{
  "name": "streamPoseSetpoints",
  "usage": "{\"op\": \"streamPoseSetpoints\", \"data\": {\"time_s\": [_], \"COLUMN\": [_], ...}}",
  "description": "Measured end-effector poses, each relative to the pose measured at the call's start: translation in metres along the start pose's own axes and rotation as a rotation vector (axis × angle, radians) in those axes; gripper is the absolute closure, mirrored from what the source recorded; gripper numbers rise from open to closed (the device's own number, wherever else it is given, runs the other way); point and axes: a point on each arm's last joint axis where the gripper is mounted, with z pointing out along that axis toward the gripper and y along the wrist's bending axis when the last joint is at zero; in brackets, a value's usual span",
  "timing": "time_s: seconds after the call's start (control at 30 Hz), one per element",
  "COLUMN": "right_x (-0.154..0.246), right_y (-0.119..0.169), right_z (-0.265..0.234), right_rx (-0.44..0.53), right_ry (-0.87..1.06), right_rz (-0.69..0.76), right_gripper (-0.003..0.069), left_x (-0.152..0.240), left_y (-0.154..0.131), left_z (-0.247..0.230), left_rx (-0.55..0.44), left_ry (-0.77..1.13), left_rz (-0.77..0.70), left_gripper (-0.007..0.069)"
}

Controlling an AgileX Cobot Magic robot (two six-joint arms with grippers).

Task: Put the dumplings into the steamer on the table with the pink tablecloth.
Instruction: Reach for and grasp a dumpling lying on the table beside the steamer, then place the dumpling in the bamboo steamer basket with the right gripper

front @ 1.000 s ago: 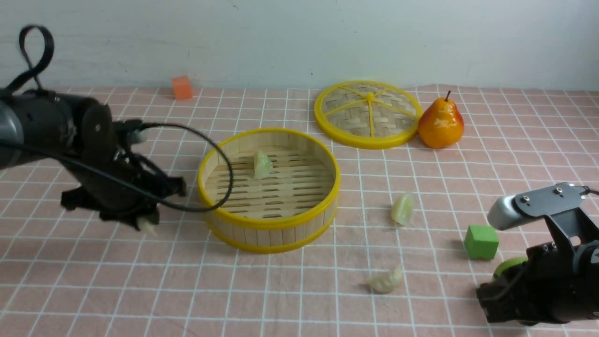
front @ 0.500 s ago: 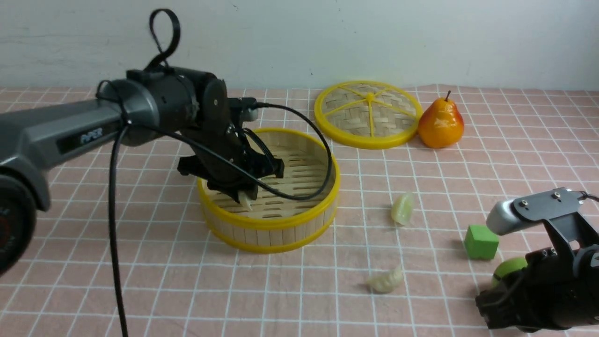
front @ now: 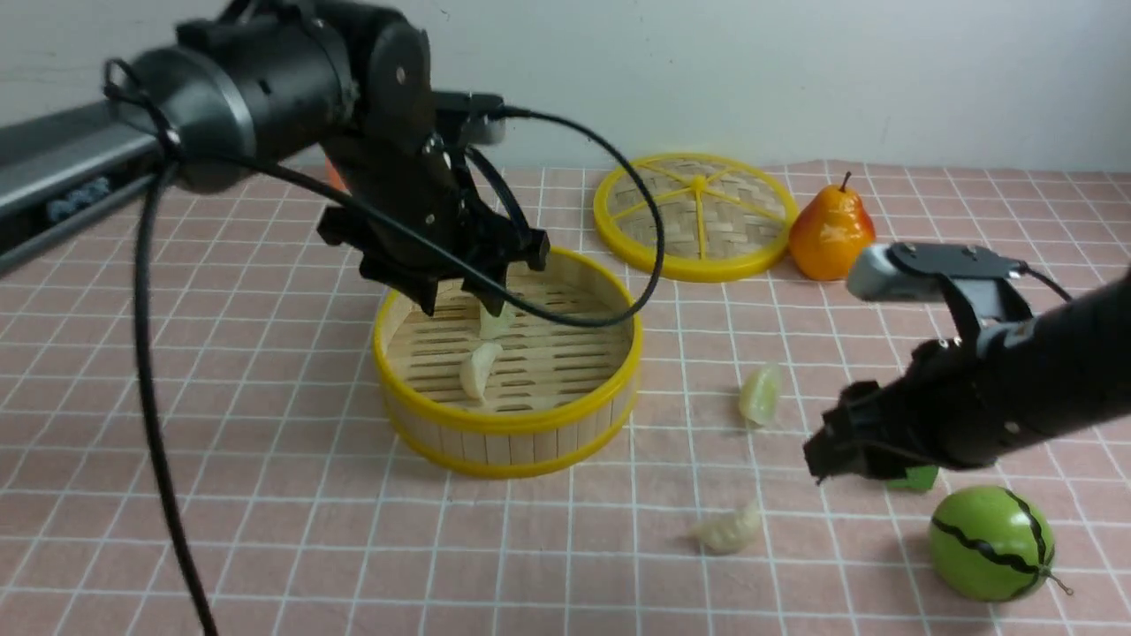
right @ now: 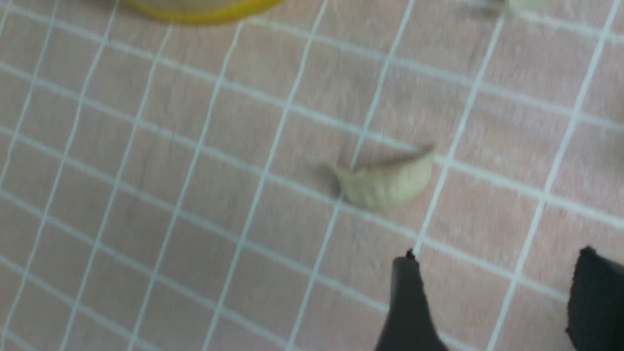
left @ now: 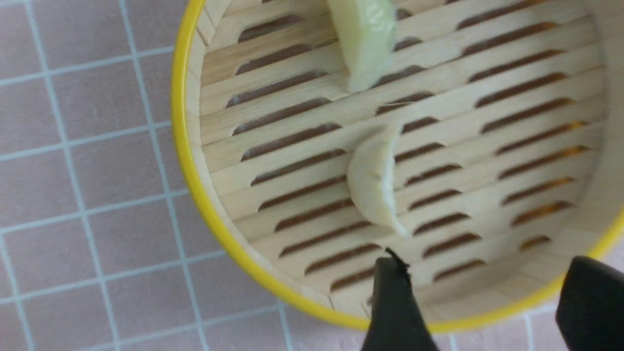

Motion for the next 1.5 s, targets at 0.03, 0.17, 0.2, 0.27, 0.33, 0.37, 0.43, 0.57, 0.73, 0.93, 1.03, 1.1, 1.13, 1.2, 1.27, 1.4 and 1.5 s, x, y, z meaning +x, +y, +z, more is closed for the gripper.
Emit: {"op": "streamPoseSetpoints", "data": {"time_s": [0.03, 0.17, 0.2, 0.27, 0.33, 0.37, 0.43, 0.57, 0.73, 0.93, 1.03, 1.1, 1.13, 1.2, 1.27, 1.4, 1.5], "right_x": [-0.017, -0.044, -0.046, -0.059, -0.067, -0.070, -0.072, -0.067, -0.069, -0.076, -0.093, -0.105, -0.112, -0.124, -0.127, -0.135, -0.135], "right_y": [-0.002, -0.013, -0.013, -0.021, -0.026, -0.029, -0.033, -0.044, -0.044, -0.032, -0.006, 0.013, 0.027, 0.060, 0.079, 0.105, 0.100], "right_z": [0.013, 0.050, 0.052, 0.073, 0.085, 0.093, 0.107, 0.135, 0.137, 0.110, 0.080, 0.066, 0.060, 0.054, 0.060, 0.099, 0.144], "right_rx": [0.008, 0.040, 0.043, 0.074, 0.095, 0.103, 0.115, 0.132, 0.135, 0.110, 0.061, 0.028, 0.003, -0.055, -0.092, -0.137, -0.125], "right_ry": [-0.023, -0.063, -0.066, -0.105, -0.130, -0.130, -0.119, -0.068, -0.072, -0.065, -0.094, -0.116, -0.129, -0.157, -0.163, -0.182, -0.170], "right_rz": [0.017, 0.074, 0.076, 0.093, 0.093, 0.093, 0.092, 0.101, 0.069, -0.030, -0.090, -0.139, -0.170, -0.235, -0.262, -0.304, -0.293], "right_gripper": [0.0200, 0.0192, 0.0192, 0.0192, 0.0199, 0.0207, 0.0233, 0.0321, 0.0421, 0.0422, 0.0426, 0.0426, 0.0426, 0.0428, 0.0429, 0.0433, 0.0438], "left_x": [0.006, 0.034, 0.035, 0.063, 0.088, 0.100, 0.124, 0.168, 0.220, 0.278, 0.299, 0.306, 0.310, 0.316, 0.319, 0.320, 0.320], "left_y": [-0.007, -0.023, -0.024, -0.030, -0.029, -0.026, -0.015, 0.011, 0.044, 0.077, 0.085, 0.088, 0.090, 0.092, 0.093, 0.095, 0.094], "left_z": [-0.039, -0.110, -0.109, -0.141, -0.159, -0.165, -0.169, -0.161, -0.140, -0.124, -0.125, -0.124, -0.123, -0.123, -0.124, -0.128, -0.129], "left_rx": [0.015, 0.079, 0.079, 0.126, 0.156, 0.161, 0.142, 0.017, -0.178, -0.293, -0.250, -0.215, -0.191, -0.146, -0.131, -0.119, -0.115], "left_ry": [-0.026, -0.097, -0.090, -0.134, -0.160, -0.169, -0.175, -0.147, -0.105, -0.174, -0.310, -0.399, -0.451, -0.555, -0.597, -0.646, -0.650], "left_rz": [0.018, 0.049, 0.052, 0.085, 0.102, 0.106, 0.107, 0.108, 0.093, -0.026, -0.115, -0.153, -0.173, -0.202, -0.212, -0.219, -0.220], "left_gripper": [0.0251, 0.0355, 0.0361, 0.0413, 0.0442, 0.0454, 0.0475, 0.0502, 0.0522, 0.0522, 0.0522, 0.0522, 0.0522, 0.0522, 0.0522, 0.0522, 0.0522]}}
